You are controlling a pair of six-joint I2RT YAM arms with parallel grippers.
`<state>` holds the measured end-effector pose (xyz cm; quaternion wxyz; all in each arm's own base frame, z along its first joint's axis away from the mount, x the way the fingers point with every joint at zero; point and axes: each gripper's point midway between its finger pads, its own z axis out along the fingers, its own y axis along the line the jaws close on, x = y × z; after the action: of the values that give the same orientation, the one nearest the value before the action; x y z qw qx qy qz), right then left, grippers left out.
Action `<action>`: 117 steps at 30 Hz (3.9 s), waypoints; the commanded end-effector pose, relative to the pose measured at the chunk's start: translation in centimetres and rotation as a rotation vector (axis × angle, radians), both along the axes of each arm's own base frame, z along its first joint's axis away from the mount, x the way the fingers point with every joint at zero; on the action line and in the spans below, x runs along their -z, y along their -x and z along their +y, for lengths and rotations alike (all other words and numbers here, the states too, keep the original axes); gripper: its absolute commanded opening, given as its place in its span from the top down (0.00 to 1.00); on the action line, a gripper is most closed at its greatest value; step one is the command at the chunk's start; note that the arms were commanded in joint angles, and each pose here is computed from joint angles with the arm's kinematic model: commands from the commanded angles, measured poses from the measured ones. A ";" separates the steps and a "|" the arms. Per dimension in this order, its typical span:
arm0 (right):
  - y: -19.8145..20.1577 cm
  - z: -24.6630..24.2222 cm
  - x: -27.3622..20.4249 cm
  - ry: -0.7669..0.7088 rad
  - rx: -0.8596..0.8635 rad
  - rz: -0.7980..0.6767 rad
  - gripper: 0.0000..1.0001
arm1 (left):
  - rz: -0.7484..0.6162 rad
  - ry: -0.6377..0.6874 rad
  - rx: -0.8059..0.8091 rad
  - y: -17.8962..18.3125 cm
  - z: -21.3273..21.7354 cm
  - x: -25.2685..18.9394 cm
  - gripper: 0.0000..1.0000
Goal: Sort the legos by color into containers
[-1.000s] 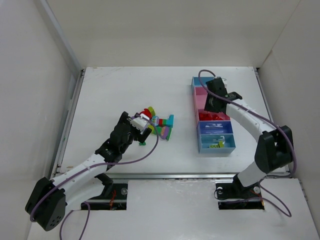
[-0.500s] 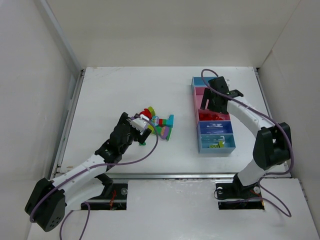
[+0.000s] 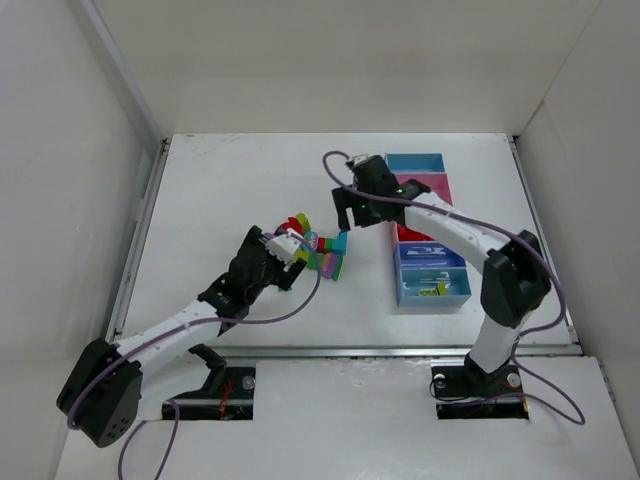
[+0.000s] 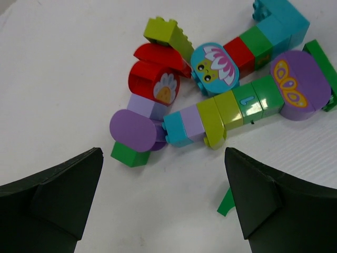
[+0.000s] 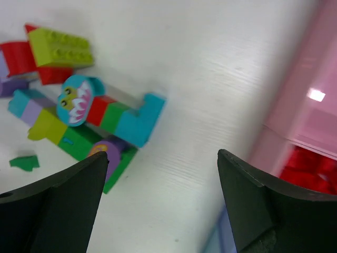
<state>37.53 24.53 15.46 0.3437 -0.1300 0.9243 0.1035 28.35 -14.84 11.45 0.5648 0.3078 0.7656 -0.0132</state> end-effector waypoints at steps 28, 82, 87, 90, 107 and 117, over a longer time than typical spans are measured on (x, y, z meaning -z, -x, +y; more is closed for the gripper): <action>-4.7 -5.5 -2.2 -0.151 0.172 0.048 0.10 | 0.207 -0.280 1.081 -6.3 -15.5 2.9 0.14; 6.9 -1.0 -17.5 -0.678 -0.566 -0.288 0.00 | -0.228 -0.152 0.913 -4.3 -18.7 -18.3 1.00; 7.6 -0.8 -18.4 -0.680 -0.585 -0.320 0.00 | -0.235 -0.157 0.927 -2.8 -19.0 -18.4 1.00; 7.2 -0.8 -18.1 -0.680 -0.566 -0.309 0.02 | -0.247 -0.158 0.928 -2.4 -19.2 -18.8 1.00; 6.7 -0.4 -16.9 -0.717 -0.535 -0.225 1.00 | -0.235 -0.133 0.908 -0.6 -18.7 -19.5 1.00; 2.5 -12.3 -12.5 -0.498 0.071 -0.254 1.00 | 0.065 -0.064 0.745 -2.8 -15.2 -12.2 1.00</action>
<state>34.29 15.65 27.87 0.4437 -0.0750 0.8082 0.3800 30.97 -30.95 23.78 0.4940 0.6163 0.5850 -0.1842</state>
